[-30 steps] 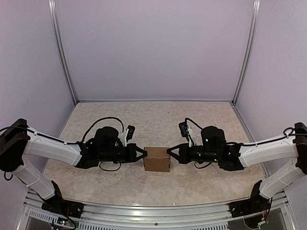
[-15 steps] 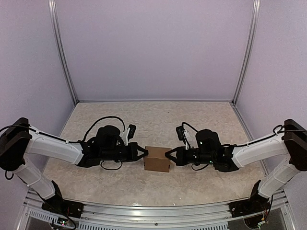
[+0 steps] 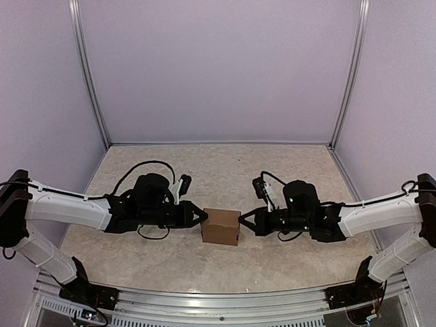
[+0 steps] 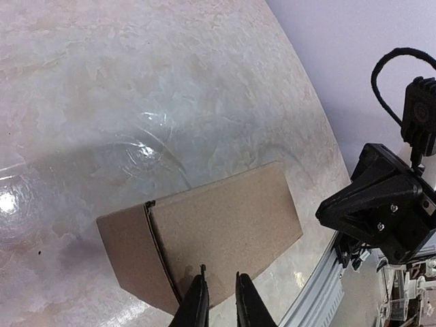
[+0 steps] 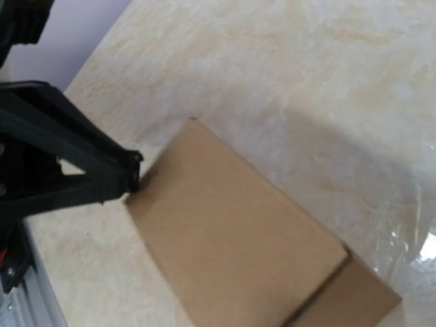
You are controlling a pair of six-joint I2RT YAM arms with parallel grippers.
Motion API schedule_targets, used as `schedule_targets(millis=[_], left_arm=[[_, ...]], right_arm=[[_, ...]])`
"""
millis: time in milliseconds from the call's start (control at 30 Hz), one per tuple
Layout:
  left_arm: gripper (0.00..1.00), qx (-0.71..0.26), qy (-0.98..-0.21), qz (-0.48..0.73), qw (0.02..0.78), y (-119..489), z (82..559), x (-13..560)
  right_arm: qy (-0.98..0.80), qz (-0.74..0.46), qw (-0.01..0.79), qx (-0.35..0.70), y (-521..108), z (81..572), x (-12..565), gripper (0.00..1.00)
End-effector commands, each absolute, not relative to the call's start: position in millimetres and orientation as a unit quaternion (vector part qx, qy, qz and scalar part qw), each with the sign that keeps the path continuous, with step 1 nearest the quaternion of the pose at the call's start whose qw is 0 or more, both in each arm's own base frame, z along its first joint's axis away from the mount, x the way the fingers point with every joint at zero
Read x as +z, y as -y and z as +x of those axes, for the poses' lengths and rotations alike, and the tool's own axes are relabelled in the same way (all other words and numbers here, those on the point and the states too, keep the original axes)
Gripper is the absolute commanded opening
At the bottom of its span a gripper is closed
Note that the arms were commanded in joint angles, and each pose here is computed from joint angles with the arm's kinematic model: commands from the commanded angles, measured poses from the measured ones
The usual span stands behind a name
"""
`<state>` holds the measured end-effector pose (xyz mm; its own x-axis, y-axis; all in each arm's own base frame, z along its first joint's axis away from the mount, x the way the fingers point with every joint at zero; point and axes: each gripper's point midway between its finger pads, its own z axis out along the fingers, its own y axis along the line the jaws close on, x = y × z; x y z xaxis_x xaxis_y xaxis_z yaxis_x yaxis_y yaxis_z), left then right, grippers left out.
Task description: Fold the paper box
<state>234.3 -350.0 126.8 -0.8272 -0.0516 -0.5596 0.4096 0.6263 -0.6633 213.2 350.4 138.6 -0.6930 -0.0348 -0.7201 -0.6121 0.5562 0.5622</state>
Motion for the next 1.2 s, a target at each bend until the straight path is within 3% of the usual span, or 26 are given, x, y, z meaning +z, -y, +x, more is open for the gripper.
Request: schedule_targets(millis=[0, 300, 767, 1167], left_arm=[[0.15, -0.399, -0.857, 0.116, 0.305, 341.9, 241.1, 157.4], [0.0, -0.366, -0.856, 0.119, 0.346, 331.7, 267.9, 190.9], [0.0, -0.296, -0.894, 0.11, 0.317, 349.0, 314.8, 136.0], [0.0, -0.289, -0.912, 0.122, 0.265, 348.8, 300.8, 79.8]], right_arm=[[-0.804, -0.245, 0.336, 0.426, -356.9, 195.7, 147.6, 0.0], [-0.816, -0.296, 0.314, 0.385, -367.9, 157.2, 109.6, 0.0], [-0.884, -0.208, 0.306, 0.285, -356.3, 181.0, 50.6, 0.0], [-0.879, -0.148, 0.341, 0.297, -359.3, 202.2, 61.7, 0.0]])
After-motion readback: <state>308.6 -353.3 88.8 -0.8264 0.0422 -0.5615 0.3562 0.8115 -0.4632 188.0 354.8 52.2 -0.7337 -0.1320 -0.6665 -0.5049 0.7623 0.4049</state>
